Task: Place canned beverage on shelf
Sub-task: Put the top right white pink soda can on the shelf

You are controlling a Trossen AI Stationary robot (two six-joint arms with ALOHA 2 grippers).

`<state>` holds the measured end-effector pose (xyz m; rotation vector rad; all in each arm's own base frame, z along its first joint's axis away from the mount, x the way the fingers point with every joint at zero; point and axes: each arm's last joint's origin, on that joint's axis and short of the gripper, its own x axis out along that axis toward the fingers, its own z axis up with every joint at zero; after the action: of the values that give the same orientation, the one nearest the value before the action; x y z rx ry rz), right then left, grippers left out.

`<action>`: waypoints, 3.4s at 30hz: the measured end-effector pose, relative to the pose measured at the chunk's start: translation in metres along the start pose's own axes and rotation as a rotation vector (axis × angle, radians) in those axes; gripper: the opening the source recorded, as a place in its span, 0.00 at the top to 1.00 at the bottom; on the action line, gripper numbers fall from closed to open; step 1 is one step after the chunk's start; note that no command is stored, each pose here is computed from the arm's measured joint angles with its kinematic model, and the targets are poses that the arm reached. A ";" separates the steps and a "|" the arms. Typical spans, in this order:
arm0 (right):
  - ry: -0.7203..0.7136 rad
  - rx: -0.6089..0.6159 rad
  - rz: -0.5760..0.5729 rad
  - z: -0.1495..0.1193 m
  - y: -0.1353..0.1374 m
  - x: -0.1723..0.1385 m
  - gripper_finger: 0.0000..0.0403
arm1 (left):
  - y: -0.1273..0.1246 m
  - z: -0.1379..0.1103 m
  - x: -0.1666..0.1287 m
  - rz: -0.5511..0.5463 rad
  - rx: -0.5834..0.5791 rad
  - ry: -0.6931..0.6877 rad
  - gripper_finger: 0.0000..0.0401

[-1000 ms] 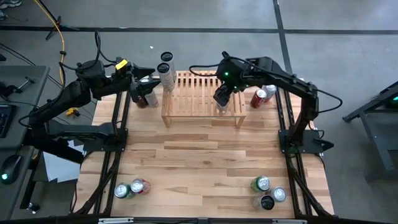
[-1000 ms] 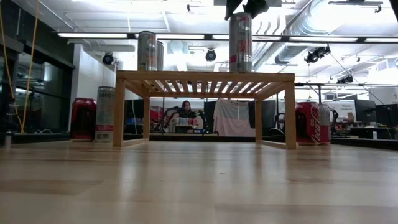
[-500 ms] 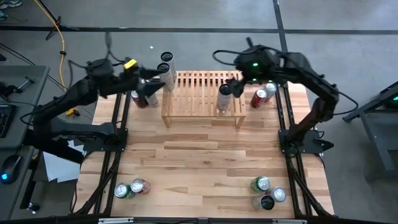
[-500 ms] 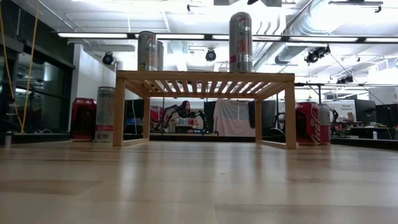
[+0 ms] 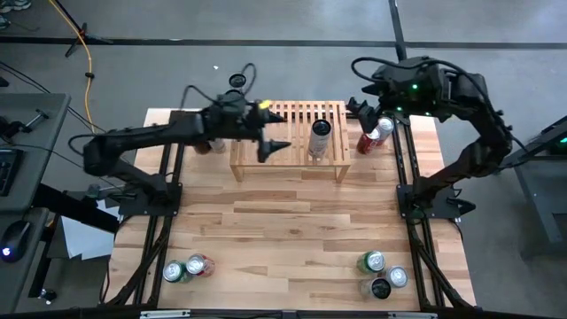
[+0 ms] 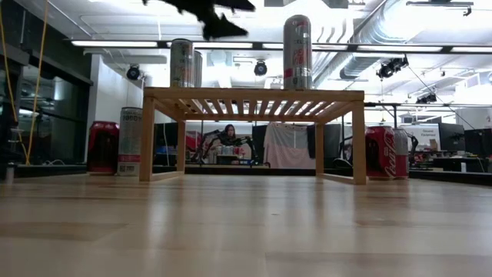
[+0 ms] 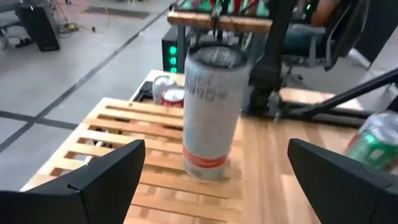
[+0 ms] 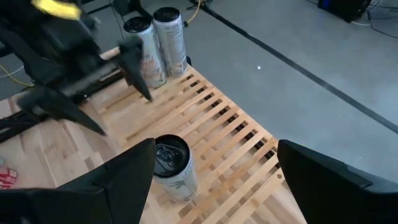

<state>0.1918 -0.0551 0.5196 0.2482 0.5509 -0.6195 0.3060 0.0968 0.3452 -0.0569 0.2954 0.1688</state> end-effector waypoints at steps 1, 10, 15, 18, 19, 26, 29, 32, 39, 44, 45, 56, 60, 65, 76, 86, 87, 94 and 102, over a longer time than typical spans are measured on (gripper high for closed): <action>-0.001 0.000 0.000 0.000 0.000 0.000 0.20 | 0.001 -0.003 0.008 0.000 0.000 -0.002 0.04; 0.042 -0.006 -0.011 -0.002 0.002 0.007 0.20 | 0.013 -0.022 0.061 -0.048 -0.019 -0.094 0.04; 0.047 0.008 -0.013 -0.002 0.002 0.007 0.20 | 0.016 -0.029 0.078 -0.112 -0.051 -0.147 0.04; 0.047 0.008 -0.012 -0.002 0.002 0.007 0.20 | 0.016 -0.034 0.087 -0.155 -0.063 -0.169 0.04; 0.047 0.008 -0.012 -0.002 0.002 0.007 0.20 | 0.016 -0.035 0.089 -0.164 -0.070 -0.174 0.04; 0.048 0.011 -0.011 -0.002 0.002 0.007 0.20 | 0.012 -0.040 0.101 -0.191 -0.055 -0.241 0.04; 0.048 0.011 -0.011 -0.002 0.002 0.007 0.20 | 0.010 -0.042 0.106 -0.198 -0.050 -0.252 0.04; 0.048 0.011 -0.010 -0.002 0.002 0.007 0.20 | 0.008 -0.043 0.107 -0.198 -0.048 -0.251 0.04; 0.047 0.010 -0.010 -0.002 0.002 0.007 0.20 | 0.002 -0.040 0.107 -0.182 -0.013 -0.282 0.04; 0.047 0.009 -0.011 -0.002 0.002 0.007 0.20 | -0.008 -0.040 0.108 -0.158 0.013 -0.283 0.05; 0.047 0.009 -0.011 -0.002 0.002 0.007 0.20 | -0.010 -0.041 0.108 -0.154 0.026 -0.283 0.06; 0.046 0.003 -0.011 -0.002 0.002 0.007 0.20 | -0.021 -0.040 0.110 -0.045 0.015 -0.287 0.21; 0.046 0.000 -0.011 -0.002 0.002 0.007 0.20 | -0.022 -0.039 0.108 -0.044 -0.027 -0.287 0.38; 0.045 0.000 -0.011 -0.002 0.002 0.007 0.20 | -0.021 -0.015 0.088 -0.087 -0.051 -0.303 0.43; -0.016 -0.051 -0.004 0.008 0.009 0.019 0.20 | -0.023 0.046 -0.030 -0.049 0.043 -0.302 0.43; 0.009 -0.143 0.016 0.017 0.028 0.067 0.20 | -0.026 0.031 -0.090 0.046 -0.009 -0.306 0.43; 0.015 -0.146 0.014 0.017 0.029 0.070 0.20 | -0.026 0.026 -0.092 0.053 -0.026 -0.302 0.43; 0.016 -0.159 0.045 0.019 0.033 0.083 0.20 | -0.024 -0.011 -0.088 0.093 -0.112 -0.275 0.43; 0.006 -0.144 0.194 0.028 0.038 0.115 0.20 | -0.020 -0.029 -0.067 0.178 -0.090 -0.199 0.43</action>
<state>0.3048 -0.0907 0.4810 0.1653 0.5666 -0.3893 0.2377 0.0646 0.3375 -0.1026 0.0933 0.3619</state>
